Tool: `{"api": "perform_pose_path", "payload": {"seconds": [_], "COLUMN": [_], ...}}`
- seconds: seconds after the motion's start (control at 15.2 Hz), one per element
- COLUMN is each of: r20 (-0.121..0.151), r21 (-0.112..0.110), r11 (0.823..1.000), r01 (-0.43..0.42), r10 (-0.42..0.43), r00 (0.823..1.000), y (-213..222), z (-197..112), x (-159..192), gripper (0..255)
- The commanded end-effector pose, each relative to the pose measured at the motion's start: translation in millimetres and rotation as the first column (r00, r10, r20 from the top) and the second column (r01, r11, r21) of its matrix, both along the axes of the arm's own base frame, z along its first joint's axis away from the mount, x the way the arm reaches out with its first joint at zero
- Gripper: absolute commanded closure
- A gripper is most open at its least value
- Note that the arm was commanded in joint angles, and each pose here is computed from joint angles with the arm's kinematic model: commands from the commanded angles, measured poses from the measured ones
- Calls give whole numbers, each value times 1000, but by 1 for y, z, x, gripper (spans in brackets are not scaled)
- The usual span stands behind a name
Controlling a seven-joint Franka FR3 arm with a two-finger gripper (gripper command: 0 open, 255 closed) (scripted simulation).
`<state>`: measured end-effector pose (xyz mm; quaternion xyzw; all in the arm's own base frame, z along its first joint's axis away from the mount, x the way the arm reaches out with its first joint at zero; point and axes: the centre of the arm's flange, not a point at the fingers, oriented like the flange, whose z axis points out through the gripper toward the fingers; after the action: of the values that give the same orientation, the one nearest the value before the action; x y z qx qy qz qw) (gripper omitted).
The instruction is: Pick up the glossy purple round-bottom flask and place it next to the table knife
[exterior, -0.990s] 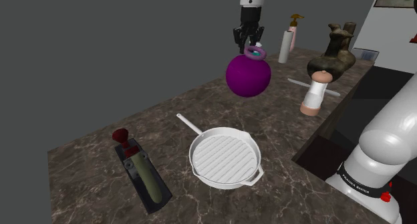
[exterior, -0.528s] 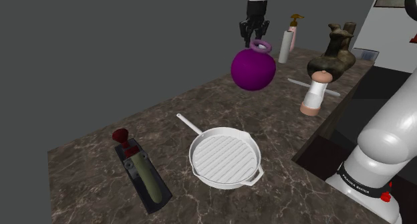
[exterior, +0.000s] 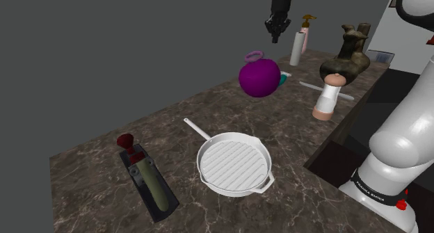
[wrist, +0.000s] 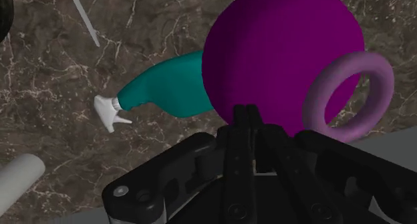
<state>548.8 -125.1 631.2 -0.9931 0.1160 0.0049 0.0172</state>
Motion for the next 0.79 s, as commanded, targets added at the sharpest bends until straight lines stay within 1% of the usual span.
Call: {"api": "perform_pose_path", "payload": {"seconds": [0.0,0.07,0.33,0.46,0.66,0.73], "r20": [0,0,-76,-114,-168,-173], "r21": [0,0,-113,-168,-251,-259], "r11": [1000,1000,994,986,968,966], "r01": [0,0,2,0,-7,-8], "r10": [0,0,-11,-20,-37,-38], "r00": [1000,1000,997,993,985,984], "y": [0,0,68,102,150,155], "z": [0,0,-15,-26,-46,-48], "x": [0,0,12,17,25,26], "gripper": [255,0,0,0,0,0]}}
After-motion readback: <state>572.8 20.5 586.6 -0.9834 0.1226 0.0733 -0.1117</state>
